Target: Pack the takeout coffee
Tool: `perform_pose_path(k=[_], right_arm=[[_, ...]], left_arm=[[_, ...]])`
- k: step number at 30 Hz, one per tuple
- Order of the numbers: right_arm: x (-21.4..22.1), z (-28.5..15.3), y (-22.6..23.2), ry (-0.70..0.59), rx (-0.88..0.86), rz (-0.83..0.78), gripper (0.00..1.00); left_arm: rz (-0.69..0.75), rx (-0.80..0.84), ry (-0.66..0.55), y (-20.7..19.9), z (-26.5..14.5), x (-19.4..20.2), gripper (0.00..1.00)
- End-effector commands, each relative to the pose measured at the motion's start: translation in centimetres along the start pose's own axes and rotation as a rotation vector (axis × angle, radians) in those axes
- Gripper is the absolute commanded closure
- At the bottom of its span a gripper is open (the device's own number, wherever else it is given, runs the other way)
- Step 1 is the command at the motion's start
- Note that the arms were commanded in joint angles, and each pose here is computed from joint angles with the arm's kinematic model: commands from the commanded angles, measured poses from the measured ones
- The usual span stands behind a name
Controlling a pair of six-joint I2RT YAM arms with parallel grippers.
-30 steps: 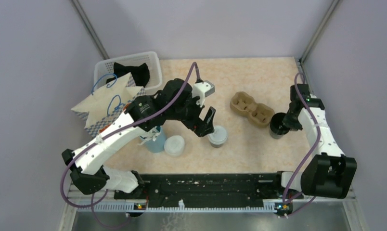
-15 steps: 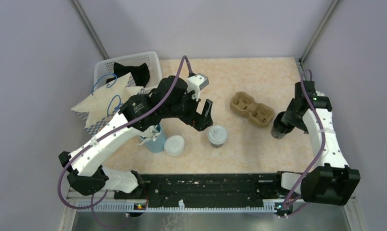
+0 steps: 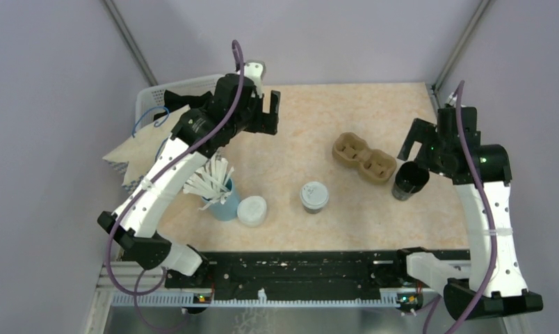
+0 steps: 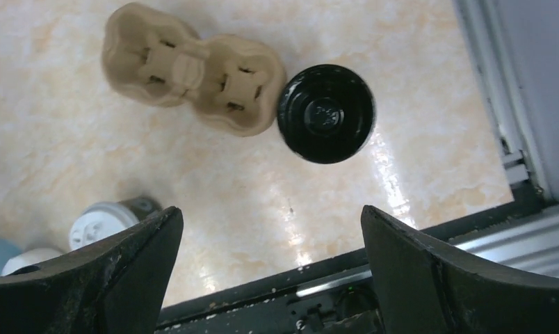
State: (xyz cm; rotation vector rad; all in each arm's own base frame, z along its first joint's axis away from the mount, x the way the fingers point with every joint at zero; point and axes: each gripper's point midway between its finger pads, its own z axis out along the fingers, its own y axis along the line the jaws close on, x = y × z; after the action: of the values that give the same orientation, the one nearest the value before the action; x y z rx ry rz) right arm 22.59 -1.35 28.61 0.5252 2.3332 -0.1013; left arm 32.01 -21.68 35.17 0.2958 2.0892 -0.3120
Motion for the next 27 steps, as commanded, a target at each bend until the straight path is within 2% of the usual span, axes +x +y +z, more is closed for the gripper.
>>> perform_pose_path(k=[1, 4, 7, 11, 14, 17, 22, 27], right_arm=[[0.4, -2.6, 4.1, 0.02, -0.265, -0.026, 0.01], [0.6, -3.8, 5.6, 0.023, -0.368, -0.024, 0.01], [0.7, -4.8, 6.1, 0.027, -0.412, -0.012, 0.01], [0.9, -5.4, 6.7, 0.039, -0.452, 0.001, 0.01], [1.1, -5.2, 7.4, 0.054, -0.486, 0.01, 0.01], [1.5, -5.1, 7.9, 0.078, -0.51, 0.029, 0.01], [2.6, -4.9, 8.4, 0.132, -0.534, 0.048, 0.01], [3.4, -4.6, 8.0, 0.147, -0.521, 0.037, 0.01]], left_arm=[[0.0, -0.11, -0.162, 2.2, -0.3, -5.9, 0.02], [0.03, -0.293, -0.144, 5.5, -0.8, -6.5, 0.02], [-0.045, -0.469, -0.1, 10.1, -1.4, -6.2, 0.02], [-0.132, -0.613, -0.042, 14.3, -2.2, -4.7, 0.02], [-0.168, -0.673, -0.026, 17.2, -2.6, -3.7, 0.04], [-0.212, -0.664, -0.009, 19.2, -2.5, -2.8, 0.05], [-0.263, -0.727, 0.071, 22.0, -1.8, -0.4, 0.08], [-0.32, -0.83, 0.096, 25.0, -1.2, 1.0, 0.17]])
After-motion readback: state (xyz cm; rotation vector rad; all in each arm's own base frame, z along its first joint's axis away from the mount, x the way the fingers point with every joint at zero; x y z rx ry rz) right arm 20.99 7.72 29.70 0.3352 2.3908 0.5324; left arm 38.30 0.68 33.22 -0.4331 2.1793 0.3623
